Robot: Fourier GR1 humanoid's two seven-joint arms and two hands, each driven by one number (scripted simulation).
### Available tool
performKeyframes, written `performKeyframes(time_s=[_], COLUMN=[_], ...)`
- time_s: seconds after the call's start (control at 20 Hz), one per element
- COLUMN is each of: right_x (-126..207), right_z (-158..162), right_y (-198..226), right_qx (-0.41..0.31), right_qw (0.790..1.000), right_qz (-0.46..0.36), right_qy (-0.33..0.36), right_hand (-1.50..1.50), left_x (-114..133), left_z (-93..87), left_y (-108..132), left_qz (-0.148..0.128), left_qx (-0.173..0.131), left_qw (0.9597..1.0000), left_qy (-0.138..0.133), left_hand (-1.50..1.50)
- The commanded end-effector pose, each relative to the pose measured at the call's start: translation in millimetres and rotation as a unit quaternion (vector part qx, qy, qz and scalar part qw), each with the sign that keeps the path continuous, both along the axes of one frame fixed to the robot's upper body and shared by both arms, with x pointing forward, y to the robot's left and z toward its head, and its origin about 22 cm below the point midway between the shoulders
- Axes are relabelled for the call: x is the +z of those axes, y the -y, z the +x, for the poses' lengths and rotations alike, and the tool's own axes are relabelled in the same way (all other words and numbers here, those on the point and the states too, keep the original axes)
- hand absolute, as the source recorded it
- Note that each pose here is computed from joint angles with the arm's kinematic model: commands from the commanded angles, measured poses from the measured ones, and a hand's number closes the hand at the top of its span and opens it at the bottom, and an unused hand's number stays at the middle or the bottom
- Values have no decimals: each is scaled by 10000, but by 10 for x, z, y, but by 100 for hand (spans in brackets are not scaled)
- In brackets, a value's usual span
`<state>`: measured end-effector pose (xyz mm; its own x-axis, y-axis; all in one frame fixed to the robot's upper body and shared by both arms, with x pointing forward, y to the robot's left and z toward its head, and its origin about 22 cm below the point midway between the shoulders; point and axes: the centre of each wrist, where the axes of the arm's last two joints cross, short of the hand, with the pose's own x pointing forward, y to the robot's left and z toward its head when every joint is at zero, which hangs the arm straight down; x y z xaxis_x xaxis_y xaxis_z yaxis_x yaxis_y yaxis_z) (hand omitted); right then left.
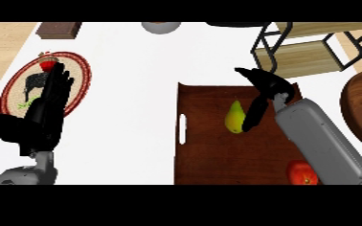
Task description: Pick the pear from the tray and place it in the tiered shelf
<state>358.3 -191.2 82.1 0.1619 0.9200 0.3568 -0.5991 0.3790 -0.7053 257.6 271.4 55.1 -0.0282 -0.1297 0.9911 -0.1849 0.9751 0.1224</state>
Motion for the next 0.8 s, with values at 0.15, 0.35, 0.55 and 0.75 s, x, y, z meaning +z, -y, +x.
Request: performKeyframes(time_s=[0.15,0.35,0.55,0.75], right_x=[-233,-274,-376,-692], right_z=[95,-93,1,-19], right_y=[43,242,141,95], right_qx=[14,52,46,46], right_qw=[9999,9999,9996,9997], right_qz=[6,-57,285,198], right_qy=[-132,-119,78,97], right_hand=[-150,-150,-150,-150], left_x=[87,-39,-68,15], left_z=[-77,-12,-20,33], left_y=[-61,56,-68,-16], left_qz=[60,61,32,9], left_qx=[-54,-17,-14,-52], left_qw=[9999,10000,10000,10000], left_qy=[70,3,-47,77], left_hand=[0,0,0,0])
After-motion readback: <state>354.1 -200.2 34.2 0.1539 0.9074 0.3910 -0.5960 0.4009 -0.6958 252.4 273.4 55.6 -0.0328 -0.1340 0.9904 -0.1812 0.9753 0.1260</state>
